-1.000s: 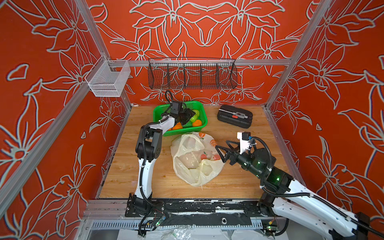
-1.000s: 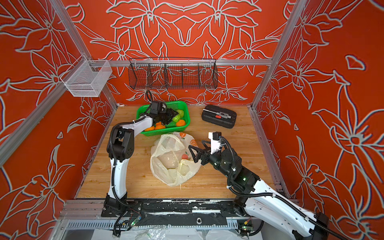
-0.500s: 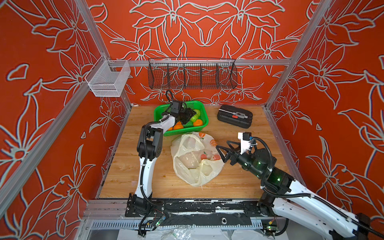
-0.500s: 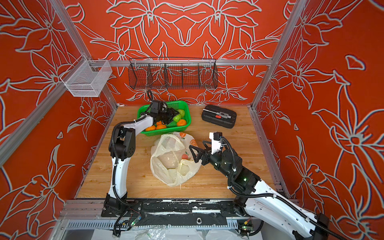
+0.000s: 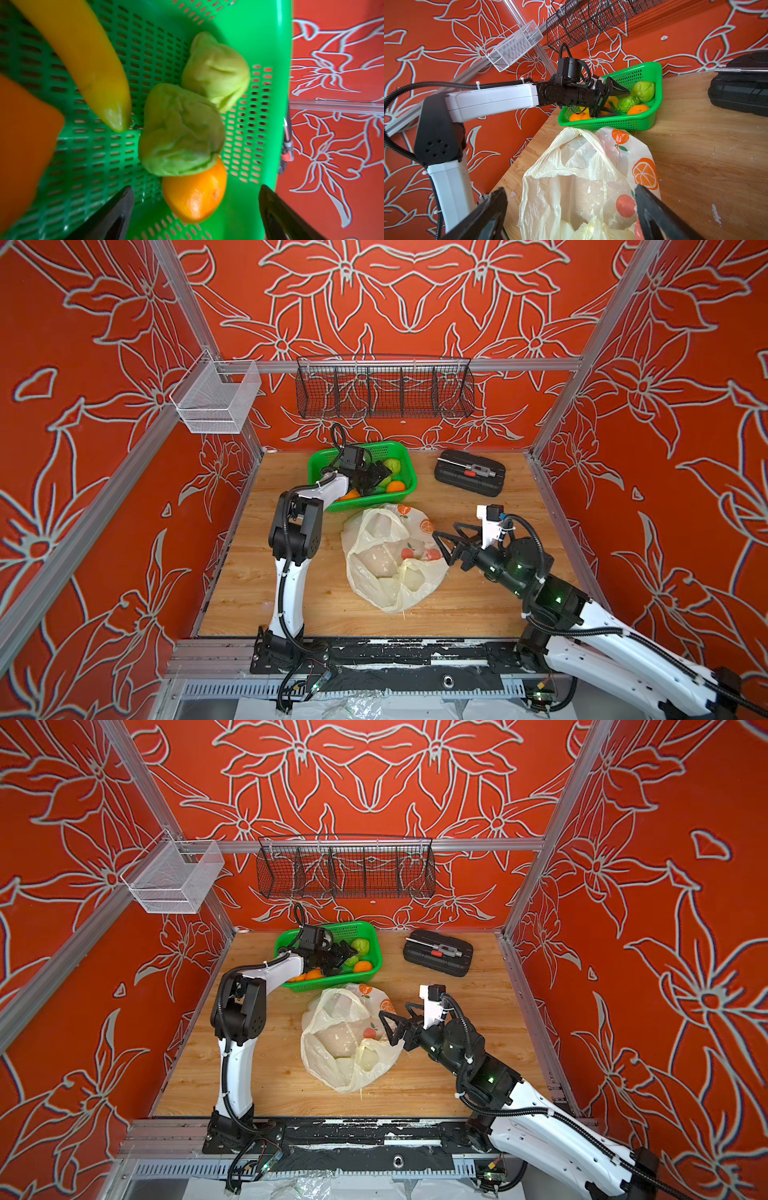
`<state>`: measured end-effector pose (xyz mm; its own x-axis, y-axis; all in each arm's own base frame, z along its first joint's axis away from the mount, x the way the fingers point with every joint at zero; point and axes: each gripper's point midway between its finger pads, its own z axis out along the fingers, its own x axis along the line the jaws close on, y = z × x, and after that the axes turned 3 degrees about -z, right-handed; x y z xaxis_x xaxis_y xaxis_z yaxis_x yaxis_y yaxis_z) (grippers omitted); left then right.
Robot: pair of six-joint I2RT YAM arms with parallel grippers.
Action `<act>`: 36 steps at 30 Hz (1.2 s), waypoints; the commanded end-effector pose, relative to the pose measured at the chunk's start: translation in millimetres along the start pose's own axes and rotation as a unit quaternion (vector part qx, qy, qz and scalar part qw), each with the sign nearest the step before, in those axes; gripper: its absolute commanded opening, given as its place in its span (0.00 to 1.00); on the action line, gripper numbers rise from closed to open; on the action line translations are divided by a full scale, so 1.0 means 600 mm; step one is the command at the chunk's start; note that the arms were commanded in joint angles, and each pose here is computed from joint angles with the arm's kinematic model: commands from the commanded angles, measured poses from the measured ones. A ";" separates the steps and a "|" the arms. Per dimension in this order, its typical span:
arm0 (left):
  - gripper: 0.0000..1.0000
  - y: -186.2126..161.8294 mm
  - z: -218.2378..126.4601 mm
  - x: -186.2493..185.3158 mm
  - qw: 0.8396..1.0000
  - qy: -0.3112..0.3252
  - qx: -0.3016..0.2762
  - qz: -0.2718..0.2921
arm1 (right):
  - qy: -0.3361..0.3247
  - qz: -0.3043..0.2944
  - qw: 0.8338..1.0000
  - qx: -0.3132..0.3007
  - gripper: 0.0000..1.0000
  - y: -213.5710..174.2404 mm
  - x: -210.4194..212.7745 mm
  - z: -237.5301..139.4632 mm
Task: Untie the knot of the plastic bag and take out the fruit
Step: 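Lower the fruit into the green basket and open the left gripper, then move the left gripper back to the bag rim while the right gripper approaches the bag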
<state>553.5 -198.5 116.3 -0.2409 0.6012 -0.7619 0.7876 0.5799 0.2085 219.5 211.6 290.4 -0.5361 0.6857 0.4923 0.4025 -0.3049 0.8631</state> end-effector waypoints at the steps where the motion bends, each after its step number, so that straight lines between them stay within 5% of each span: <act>1: 0.95 0.014 -0.059 -0.052 0.999 -0.023 -0.031 0.030 | -0.004 0.014 1.000 -0.009 0.97 0.007 -0.003 -0.006; 10: 0.97 -0.014 -0.199 -0.116 0.991 -0.071 -0.079 0.078 | 0.012 0.040 0.999 0.000 0.97 0.009 0.010 -0.001; 19: 1.00 -0.113 -0.361 -0.153 0.966 -0.083 -0.107 0.221 | 0.029 0.071 0.994 0.083 0.90 -0.037 0.031 0.049; 29: 0.98 -0.284 -0.418 -0.112 0.884 -0.011 -0.099 0.457 | 0.027 0.105 0.983 0.146 0.87 -0.098 0.031 0.106; 32: 0.98 -0.325 -0.423 -0.086 0.841 0.001 -0.087 0.535 | 0.008 0.109 0.982 0.156 0.87 -0.116 0.015 0.109; 36: 0.98 -0.366 -0.423 -0.054 0.764 0.010 -0.079 0.641 | -0.007 0.109 0.981 0.160 0.87 -0.129 0.000 0.103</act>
<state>251.3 -215.0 262.6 0.6050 0.7901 -0.0991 0.4443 -0.2316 0.8654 235.0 278.2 216.1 -0.4177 0.6431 0.6418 0.7189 -0.1979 0.6663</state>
